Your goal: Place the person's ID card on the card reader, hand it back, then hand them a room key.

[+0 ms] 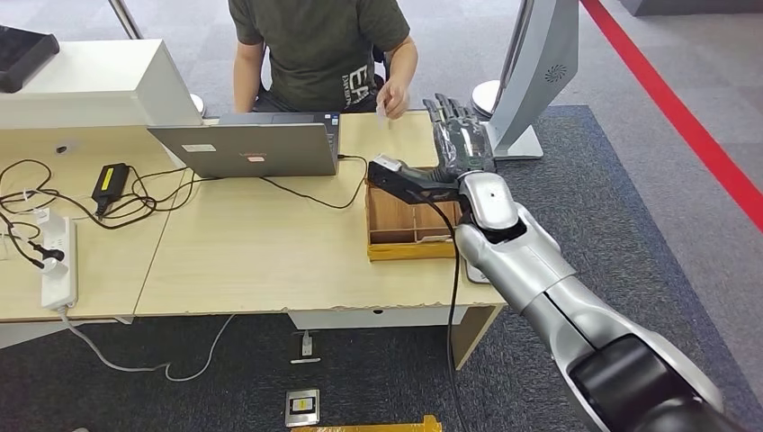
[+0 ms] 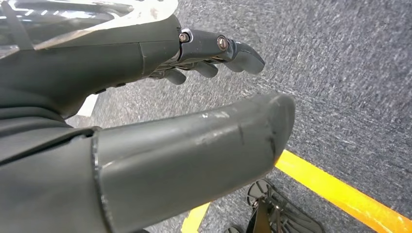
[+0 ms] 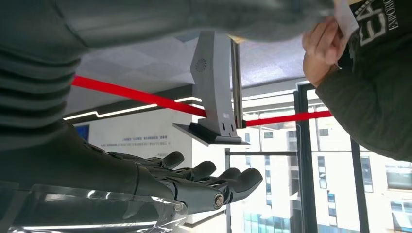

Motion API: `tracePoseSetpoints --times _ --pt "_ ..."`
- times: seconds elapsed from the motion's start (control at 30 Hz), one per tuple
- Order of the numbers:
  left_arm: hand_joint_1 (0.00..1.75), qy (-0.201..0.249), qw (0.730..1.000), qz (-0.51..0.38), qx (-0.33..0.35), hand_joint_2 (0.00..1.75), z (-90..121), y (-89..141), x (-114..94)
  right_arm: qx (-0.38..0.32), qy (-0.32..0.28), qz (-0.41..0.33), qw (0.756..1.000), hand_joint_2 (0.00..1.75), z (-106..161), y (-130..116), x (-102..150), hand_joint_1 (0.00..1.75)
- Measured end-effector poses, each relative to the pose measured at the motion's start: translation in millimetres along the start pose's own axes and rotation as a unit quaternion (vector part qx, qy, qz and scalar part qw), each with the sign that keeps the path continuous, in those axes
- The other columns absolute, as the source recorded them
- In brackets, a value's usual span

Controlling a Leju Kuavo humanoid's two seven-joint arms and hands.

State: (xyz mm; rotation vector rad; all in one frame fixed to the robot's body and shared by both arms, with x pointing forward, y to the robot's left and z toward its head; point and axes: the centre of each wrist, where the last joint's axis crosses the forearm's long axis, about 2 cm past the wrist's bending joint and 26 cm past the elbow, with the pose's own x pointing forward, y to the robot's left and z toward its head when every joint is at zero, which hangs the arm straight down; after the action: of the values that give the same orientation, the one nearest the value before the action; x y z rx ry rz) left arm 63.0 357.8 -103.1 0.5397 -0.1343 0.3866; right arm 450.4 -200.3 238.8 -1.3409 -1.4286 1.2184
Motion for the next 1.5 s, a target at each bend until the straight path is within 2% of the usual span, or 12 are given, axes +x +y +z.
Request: tracePoseSetpoints --times 0.2,0.37,0.5,0.6,0.8,1.03,1.17,1.37,1.5 --pt "0.00 0.012 1.000 0.006 -0.001 0.00 0 0 -2 0.047 -0.007 -0.017 0.999 0.00 29 5 -9 0.00" --pt "0.00 0.008 1.000 -0.004 -0.011 0.00 -1 1 -4 0.091 0.025 -0.056 0.994 0.00 69 -2 -42 0.00" --pt "0.00 -0.013 1.000 -0.009 -0.013 0.00 -3 5 -4 0.079 0.058 -0.085 0.992 0.00 104 -18 -74 0.00" --pt "0.00 -0.029 0.999 -0.010 -0.012 0.00 -4 7 -3 0.045 0.060 -0.090 0.993 0.00 131 -33 -86 0.00" --pt "0.00 -0.052 0.999 -0.009 -0.011 0.00 -3 6 -1 -0.006 0.036 -0.056 0.998 0.00 174 -42 -78 0.00" --pt "0.00 -0.053 0.998 -0.010 -0.010 0.00 -2 3 0 -0.056 0.027 -0.090 0.994 0.00 208 -21 -53 0.00" --pt "0.00 -0.041 0.999 -0.008 -0.003 0.00 0 1 1 -0.066 0.032 -0.133 0.988 1.75 214 -1 -35 0.00" --pt "0.00 -0.042 0.999 -0.005 0.000 0.00 2 -3 0 -0.107 0.053 -0.086 0.989 1.75 213 31 -12 0.00" --pt "0.00 -0.047 0.999 -0.008 -0.004 0.00 2 -4 0 -0.102 0.066 -0.070 0.990 1.75 208 49 -3 0.00"
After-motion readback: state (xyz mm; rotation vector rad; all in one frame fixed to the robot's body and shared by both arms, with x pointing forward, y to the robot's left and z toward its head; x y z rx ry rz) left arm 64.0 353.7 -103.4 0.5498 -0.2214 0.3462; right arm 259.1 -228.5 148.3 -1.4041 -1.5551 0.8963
